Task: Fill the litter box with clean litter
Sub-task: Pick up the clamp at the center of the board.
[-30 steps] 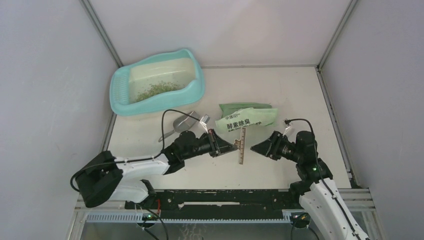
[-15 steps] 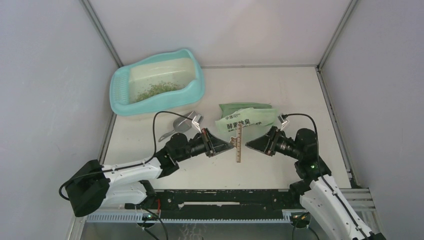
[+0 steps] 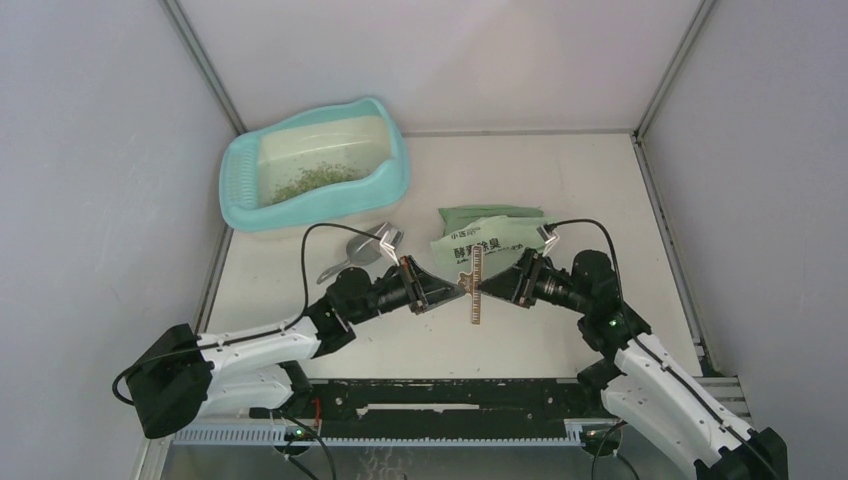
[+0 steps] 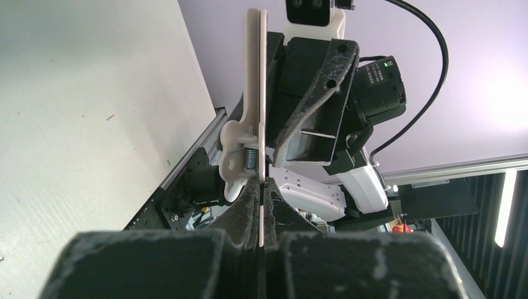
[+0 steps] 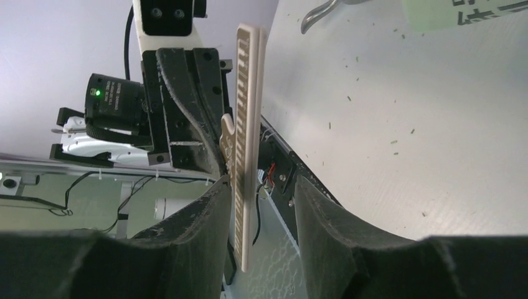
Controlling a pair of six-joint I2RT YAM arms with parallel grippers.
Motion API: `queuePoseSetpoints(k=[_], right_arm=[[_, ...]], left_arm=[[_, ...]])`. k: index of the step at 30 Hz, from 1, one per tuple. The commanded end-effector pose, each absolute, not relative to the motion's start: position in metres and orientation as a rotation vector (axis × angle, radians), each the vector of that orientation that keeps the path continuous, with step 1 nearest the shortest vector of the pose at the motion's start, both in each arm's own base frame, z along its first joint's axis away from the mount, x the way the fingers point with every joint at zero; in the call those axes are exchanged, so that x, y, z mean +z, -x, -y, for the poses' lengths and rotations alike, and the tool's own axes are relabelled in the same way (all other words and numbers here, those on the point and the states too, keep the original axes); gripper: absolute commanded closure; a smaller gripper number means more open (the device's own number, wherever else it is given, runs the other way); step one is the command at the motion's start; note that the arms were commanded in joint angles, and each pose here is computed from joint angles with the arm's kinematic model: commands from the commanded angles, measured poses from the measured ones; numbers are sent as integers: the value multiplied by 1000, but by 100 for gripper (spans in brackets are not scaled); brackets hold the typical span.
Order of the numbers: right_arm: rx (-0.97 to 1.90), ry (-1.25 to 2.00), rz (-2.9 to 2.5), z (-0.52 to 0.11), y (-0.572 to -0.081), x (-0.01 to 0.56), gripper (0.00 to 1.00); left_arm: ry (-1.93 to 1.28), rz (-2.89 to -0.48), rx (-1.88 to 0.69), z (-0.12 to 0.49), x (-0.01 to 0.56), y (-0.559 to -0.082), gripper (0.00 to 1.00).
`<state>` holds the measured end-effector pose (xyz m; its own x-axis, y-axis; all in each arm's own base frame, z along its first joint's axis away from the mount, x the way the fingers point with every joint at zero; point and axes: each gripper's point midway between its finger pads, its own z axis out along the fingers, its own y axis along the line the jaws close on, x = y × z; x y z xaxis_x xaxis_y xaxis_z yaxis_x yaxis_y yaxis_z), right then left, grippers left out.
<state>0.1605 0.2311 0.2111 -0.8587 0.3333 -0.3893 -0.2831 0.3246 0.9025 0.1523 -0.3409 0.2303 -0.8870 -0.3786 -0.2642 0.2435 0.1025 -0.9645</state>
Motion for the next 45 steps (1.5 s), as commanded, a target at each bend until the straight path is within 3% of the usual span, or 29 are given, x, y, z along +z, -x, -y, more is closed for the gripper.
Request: queuePoseSetpoints(k=[1, 21, 23, 25, 27, 28, 31, 42, 44, 45], right_arm=[[1579, -4, -1960, -237, -172, 244, 52], [1587, 30, -1986, -249, -173, 239, 70], [1579, 29, -1995, -249, -173, 237, 78], [1575, 23, -1998, -249, -173, 236, 86], [1576, 26, -1989, -248, -174, 238, 99], [1578, 24, -1986, -247, -174, 239, 100], [1586, 22, -1975, -244, -175, 242, 100], [1784, 1, -1886, -239, -175, 277, 100], [1865, -4, -1864, -241, -171, 290, 100], [1894, -7, -1850, -242, -170, 295, 100]], left_arm=[[133, -1889, -1870, 337, 239, -148, 100], [138, -1913, -1885, 342, 232, -147, 100], [133, -1910, -1886, 342, 232, -147, 100], [126, -1898, -1891, 342, 235, -147, 93], [135, -1901, -1880, 341, 234, -148, 75], [137, -1906, -1866, 340, 234, -149, 68], [139, -1922, -1828, 336, 231, -152, 50], [80, -1829, -1796, 314, 261, -154, 16], [73, -1762, -1833, 307, 272, -152, 3], [72, -1729, -1848, 303, 277, -150, 1]])
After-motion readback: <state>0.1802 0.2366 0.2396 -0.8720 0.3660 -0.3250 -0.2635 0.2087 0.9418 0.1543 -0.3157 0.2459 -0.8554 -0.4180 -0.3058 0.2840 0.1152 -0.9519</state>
